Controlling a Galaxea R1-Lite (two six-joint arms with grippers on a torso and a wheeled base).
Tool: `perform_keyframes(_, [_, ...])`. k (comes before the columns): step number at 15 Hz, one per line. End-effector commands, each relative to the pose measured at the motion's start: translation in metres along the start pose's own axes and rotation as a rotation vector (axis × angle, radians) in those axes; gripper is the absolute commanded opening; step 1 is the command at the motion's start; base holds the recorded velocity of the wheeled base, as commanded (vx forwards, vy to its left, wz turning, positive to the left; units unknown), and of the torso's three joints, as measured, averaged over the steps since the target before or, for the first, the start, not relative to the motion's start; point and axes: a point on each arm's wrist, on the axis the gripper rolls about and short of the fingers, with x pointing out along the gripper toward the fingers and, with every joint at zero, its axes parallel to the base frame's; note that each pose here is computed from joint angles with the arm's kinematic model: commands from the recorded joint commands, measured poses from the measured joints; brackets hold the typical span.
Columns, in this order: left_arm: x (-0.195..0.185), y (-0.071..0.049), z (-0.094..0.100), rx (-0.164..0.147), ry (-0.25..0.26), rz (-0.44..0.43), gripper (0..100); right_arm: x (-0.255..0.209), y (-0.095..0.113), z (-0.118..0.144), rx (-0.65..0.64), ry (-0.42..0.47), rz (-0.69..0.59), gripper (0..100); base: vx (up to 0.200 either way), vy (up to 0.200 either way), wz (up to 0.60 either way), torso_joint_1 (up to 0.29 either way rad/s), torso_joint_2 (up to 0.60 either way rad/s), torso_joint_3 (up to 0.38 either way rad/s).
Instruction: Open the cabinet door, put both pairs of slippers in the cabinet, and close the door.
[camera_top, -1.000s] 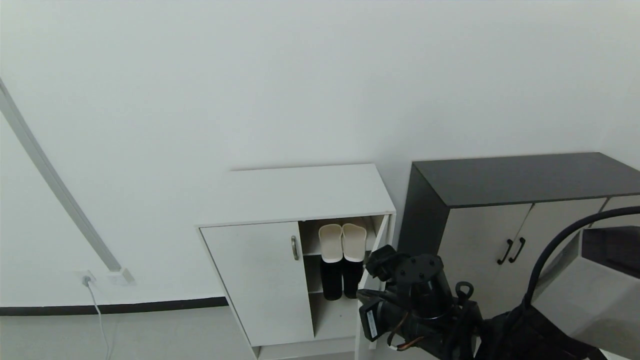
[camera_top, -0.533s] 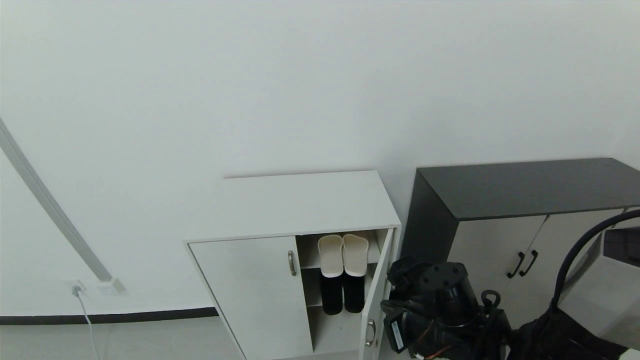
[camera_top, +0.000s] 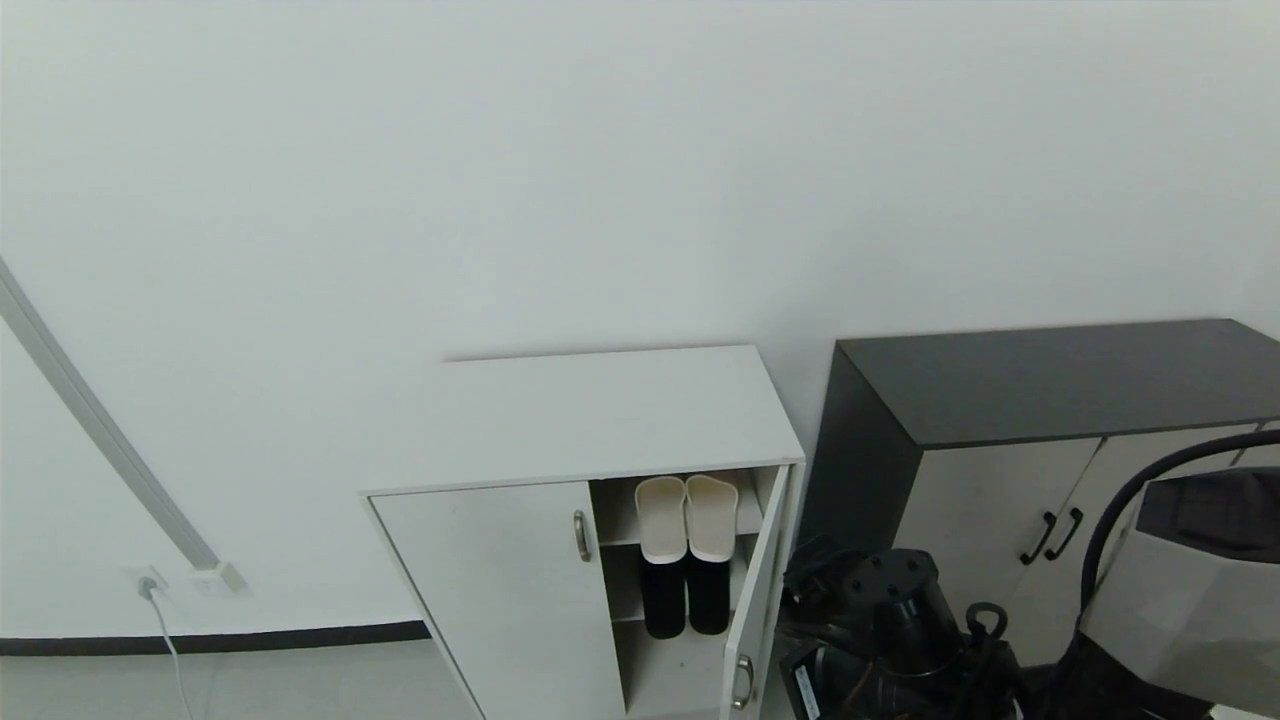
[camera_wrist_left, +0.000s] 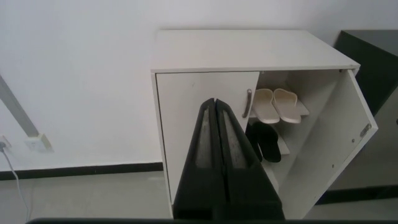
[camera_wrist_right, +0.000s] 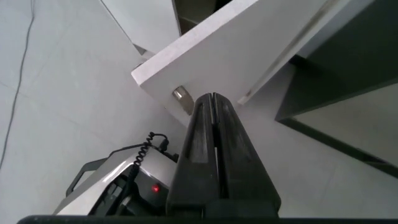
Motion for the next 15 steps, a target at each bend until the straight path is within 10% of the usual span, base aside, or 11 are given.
perform_keyframes(1, [0.000,0.000,0.000,-0.001,0.001,0.001,0,0.013,0.000,-0.012,-0.004,0.034,-0.007,0,0.000,0.000,0.00,0.000,0.00,0.000])
perform_keyframes(15, [0.000,0.000,0.000,-0.001,0.001,0.002,0,0.064,0.004,-0.006,0.036,-0.032,-0.013,0,0.000,0.000,0.00,0.000,0.00,0.000])
